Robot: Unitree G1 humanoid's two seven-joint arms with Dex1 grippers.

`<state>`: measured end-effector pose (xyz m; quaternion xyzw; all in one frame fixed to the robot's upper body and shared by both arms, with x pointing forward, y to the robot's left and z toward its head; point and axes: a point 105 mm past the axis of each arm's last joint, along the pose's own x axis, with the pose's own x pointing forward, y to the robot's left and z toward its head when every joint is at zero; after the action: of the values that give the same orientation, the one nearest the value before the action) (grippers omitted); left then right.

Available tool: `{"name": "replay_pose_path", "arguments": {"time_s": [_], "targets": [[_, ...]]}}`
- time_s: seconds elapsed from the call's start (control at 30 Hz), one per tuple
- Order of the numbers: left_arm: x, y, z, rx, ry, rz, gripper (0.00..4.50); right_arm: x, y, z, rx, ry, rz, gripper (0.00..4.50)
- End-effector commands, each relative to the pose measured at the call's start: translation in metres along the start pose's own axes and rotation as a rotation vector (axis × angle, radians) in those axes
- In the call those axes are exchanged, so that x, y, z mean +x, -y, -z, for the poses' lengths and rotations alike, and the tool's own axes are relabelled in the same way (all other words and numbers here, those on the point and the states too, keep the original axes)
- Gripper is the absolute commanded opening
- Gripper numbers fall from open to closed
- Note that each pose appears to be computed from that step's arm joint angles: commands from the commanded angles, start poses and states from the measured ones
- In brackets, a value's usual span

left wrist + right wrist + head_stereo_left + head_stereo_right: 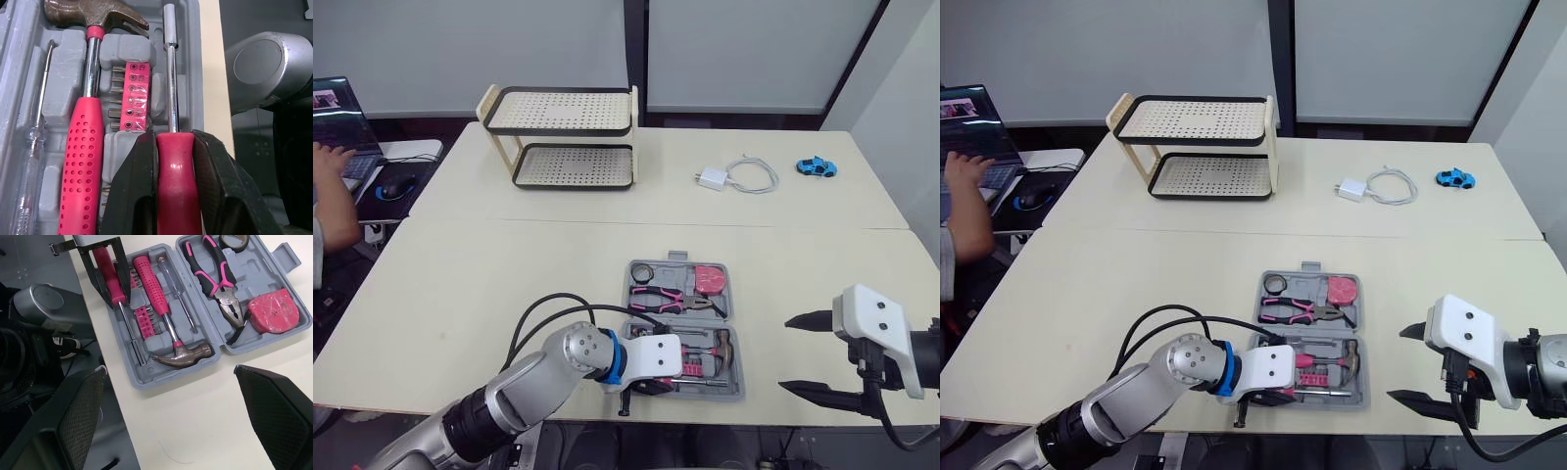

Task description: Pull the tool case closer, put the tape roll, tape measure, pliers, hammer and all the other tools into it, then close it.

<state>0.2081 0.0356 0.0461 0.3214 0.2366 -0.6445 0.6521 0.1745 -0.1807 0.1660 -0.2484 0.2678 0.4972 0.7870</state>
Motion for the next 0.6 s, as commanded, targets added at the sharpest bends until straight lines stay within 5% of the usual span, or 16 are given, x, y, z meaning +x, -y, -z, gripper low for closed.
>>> {"name": "replay_pose_path", "arguments": {"time_s": [0.03,0.6], "targets": [[0.0028,0.0006,-0.0023,0.036,0.01,0.006,0.68,-0.0002,-0.005,-0.0048,-0.033,0.01,-0.008,4.5],[0.0122,0.0064,-0.0039,0.058,0.018,0.038,0.68,-0.0018,-0.0035,-0.0051,-0.039,0.008,-0.014,4.5]]}}
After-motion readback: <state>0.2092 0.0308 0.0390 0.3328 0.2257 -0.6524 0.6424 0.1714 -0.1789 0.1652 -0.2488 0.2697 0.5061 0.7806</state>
